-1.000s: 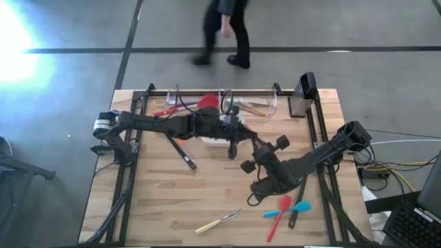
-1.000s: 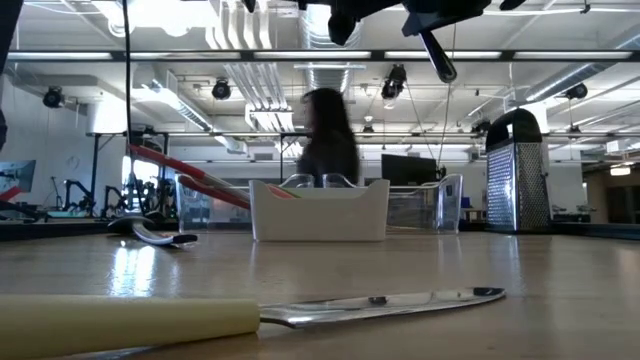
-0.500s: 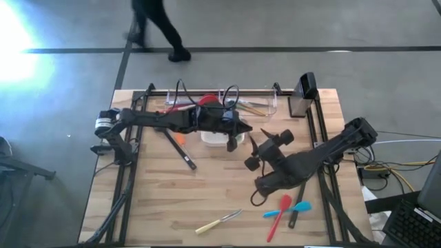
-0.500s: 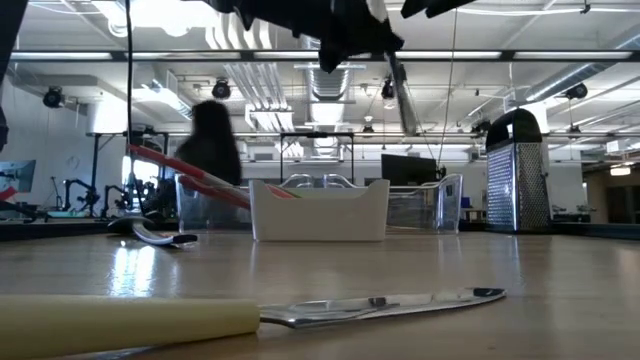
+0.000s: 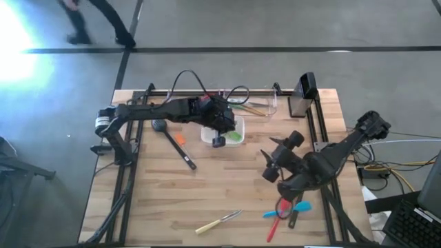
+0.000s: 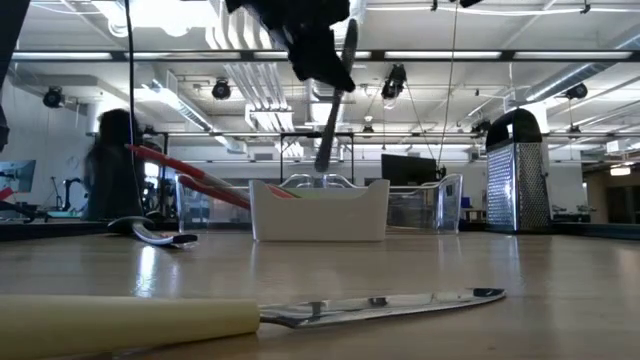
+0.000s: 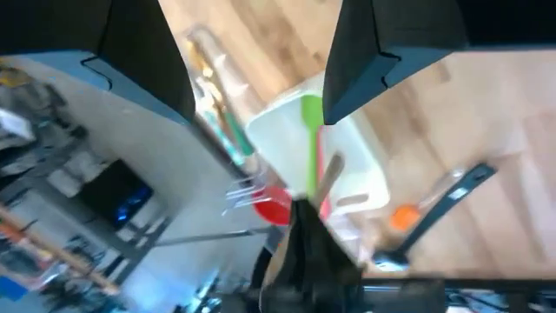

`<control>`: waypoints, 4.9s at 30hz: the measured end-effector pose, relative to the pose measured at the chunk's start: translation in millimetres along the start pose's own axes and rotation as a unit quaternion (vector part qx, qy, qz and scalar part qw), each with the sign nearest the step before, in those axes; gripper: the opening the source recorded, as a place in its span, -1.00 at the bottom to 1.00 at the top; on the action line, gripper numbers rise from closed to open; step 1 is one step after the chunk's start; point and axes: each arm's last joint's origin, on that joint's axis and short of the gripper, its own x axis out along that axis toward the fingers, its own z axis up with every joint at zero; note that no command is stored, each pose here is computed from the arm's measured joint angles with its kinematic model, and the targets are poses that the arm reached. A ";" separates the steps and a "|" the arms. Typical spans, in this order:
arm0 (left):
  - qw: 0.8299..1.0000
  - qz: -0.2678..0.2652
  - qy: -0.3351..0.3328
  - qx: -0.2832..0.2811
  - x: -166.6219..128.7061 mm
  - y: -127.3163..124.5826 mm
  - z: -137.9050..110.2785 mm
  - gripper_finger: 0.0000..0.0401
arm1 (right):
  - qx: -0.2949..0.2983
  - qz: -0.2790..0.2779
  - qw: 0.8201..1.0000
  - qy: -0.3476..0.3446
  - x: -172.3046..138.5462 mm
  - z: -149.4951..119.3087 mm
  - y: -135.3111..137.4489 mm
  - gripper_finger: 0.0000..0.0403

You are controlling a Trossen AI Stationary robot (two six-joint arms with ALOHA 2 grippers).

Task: Pick & Place Kitchen Items
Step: Put the silver table knife into the right transparent bin

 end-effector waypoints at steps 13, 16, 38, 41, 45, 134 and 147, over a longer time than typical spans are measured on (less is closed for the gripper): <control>0.998 -0.058 0.019 -0.011 -76.9 23.2 39.7 -0.97 | 0.082 0.084 0.990 -0.083 16.9 -57.0 9.3 0.15; 0.997 -0.065 0.047 -0.020 -81.6 24.4 38.7 -0.97 | 0.094 0.099 0.982 -0.130 21.1 -62.0 9.1 0.15; 0.974 -0.109 0.175 0.091 -19.0 -20.3 27.4 -0.97 | 0.052 0.301 0.934 -0.184 86.4 -0.7 -33.9 0.14; 0.971 -0.075 0.196 0.111 -13.1 -18.1 24.7 -0.97 | 0.027 0.295 0.943 -0.153 86.2 15.0 -39.6 0.14; 0.969 -0.046 0.207 0.129 -5.4 -15.7 24.0 -0.97 | 0.018 0.309 0.941 -0.138 87.5 28.9 -49.0 0.13; 0.964 0.018 0.204 0.169 27.8 -7.6 61.2 -0.94 | -0.006 0.228 0.972 -0.049 140.3 20.8 -72.7 -0.96; 0.961 0.094 0.197 0.172 28.5 13.4 63.7 -0.84 | -0.003 0.176 0.983 -0.059 158.1 24.2 -98.5 -0.97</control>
